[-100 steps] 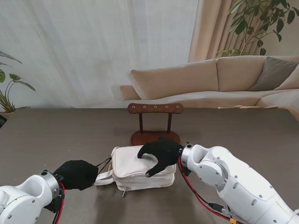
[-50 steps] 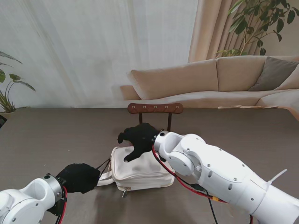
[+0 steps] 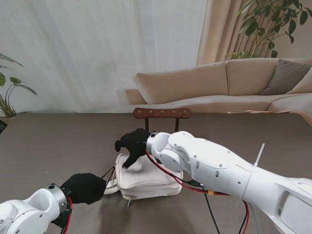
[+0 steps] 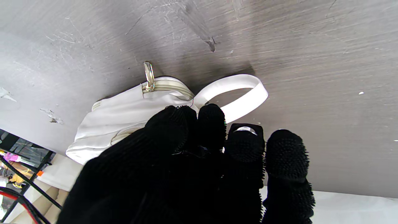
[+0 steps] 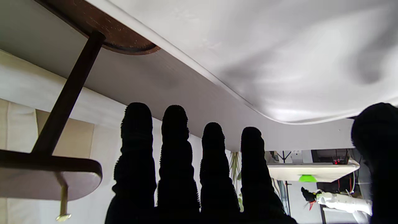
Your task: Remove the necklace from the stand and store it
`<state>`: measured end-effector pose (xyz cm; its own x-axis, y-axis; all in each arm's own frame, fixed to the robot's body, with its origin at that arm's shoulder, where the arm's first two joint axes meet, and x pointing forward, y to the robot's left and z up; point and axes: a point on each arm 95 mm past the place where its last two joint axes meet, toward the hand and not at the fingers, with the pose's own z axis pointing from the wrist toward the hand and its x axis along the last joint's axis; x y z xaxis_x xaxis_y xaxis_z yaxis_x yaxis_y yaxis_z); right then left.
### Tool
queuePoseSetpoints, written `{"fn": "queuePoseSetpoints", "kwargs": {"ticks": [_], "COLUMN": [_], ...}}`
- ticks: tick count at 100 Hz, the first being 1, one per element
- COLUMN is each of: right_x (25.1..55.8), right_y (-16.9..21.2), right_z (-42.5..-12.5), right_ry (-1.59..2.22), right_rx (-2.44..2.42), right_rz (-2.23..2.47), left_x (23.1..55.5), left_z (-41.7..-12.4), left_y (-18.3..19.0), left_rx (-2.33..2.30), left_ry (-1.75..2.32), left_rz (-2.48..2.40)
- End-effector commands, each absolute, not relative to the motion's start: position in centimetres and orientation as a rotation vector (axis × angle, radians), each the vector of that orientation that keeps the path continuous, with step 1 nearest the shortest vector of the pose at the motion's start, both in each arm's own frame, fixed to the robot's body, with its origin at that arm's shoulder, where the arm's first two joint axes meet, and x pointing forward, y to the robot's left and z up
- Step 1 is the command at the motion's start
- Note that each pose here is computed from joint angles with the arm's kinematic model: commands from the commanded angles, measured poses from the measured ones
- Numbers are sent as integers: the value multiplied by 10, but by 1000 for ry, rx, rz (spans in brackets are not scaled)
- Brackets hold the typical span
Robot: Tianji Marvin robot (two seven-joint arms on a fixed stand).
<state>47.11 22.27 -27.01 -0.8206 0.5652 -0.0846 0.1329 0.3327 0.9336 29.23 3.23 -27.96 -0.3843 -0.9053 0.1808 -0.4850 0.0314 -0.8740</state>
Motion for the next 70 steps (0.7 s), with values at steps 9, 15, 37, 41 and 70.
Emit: {"fn": "queuePoseSetpoints", "kwargs": {"ticks": [9, 15, 37, 41, 70], "right_x": [473, 473, 470, 470, 476], "right_y": [234, 237, 246, 248, 254], "right_z": [-278, -283, -296, -298, -313], "right_ry": [2285, 2312, 2331, 2327, 2317], "right_rx": [618, 613, 610, 607, 590], "right_rz": [1460, 1453, 1473, 1482, 1507], "left_x": [288, 287, 285, 285, 283], "left_z": [-285, -285, -286, -285, -283], "left_y": [31, 31, 31, 31, 33], "left_rx": [-1430, -1431, -1437, -1437, -1436], "left_ry": [1907, 1904, 1897, 1895, 1895], "left_rz": [-1294, -1294, -1290, -1290, -1276]}}
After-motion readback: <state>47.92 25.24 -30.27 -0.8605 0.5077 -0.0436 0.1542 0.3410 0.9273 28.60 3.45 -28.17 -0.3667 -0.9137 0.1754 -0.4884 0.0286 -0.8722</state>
